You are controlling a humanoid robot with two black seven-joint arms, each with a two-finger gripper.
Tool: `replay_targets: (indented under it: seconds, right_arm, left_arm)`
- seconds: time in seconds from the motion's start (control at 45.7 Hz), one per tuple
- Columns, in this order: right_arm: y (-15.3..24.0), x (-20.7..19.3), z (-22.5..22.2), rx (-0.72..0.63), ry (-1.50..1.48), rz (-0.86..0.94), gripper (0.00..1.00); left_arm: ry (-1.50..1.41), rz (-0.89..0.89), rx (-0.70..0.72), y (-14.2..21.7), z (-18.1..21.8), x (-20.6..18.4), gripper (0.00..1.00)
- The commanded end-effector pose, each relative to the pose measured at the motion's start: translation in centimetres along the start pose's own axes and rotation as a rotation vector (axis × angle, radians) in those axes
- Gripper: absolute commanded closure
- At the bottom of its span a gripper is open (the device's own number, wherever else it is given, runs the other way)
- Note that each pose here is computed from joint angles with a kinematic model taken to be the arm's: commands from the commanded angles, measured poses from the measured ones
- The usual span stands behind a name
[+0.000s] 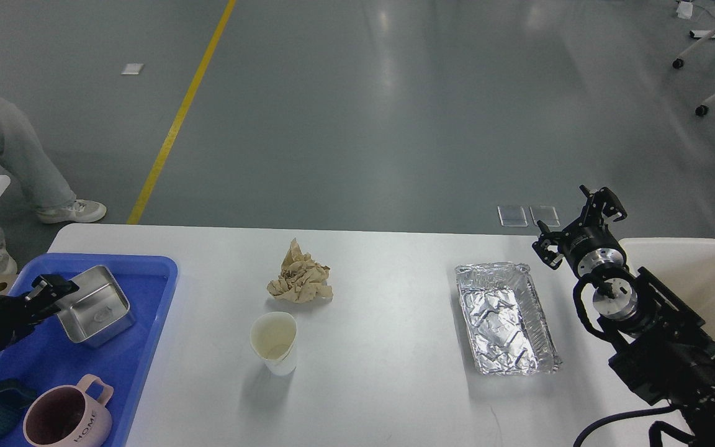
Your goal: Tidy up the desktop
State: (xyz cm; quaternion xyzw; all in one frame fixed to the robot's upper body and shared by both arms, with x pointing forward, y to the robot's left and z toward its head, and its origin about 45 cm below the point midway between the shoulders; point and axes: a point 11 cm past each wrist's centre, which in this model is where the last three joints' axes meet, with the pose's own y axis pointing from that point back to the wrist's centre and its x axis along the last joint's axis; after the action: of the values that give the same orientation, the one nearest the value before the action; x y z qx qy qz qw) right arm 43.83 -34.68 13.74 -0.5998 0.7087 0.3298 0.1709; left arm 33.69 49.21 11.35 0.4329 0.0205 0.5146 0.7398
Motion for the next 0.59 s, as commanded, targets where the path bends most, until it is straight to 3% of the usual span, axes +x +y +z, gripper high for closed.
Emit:
replay_targets:
  seconds: [0.0, 0.35, 0.46, 0.569]
  right_arm:
    - [-0.1, -0.2, -0.1, 0.002, 0.000, -0.004, 0.00]
    - [-0.3, -0.7, -0.2, -0.002, 0.013, -0.011, 0.00]
    - [-0.4, -1.0, -0.5, 0.004, 0.014, -0.018, 0.00]
    - [-0.6, -1.4, -0.7, 0.008, 0.012, -0.023, 0.00]
  left_arm:
    - [-0.008, 0.031, -0.129, 0.7, 3.0, 2.3, 0.11]
    - [0.049, 0.121, -0.433, 2.9, 16.4, 9.1, 0.04]
    - [0.149, 0.157, -0.606, 3.8, 22.2, 10.8, 0.03]
    - [0.352, 0.175, -0.774, 5.2, 25.3, 12.1, 0.03]
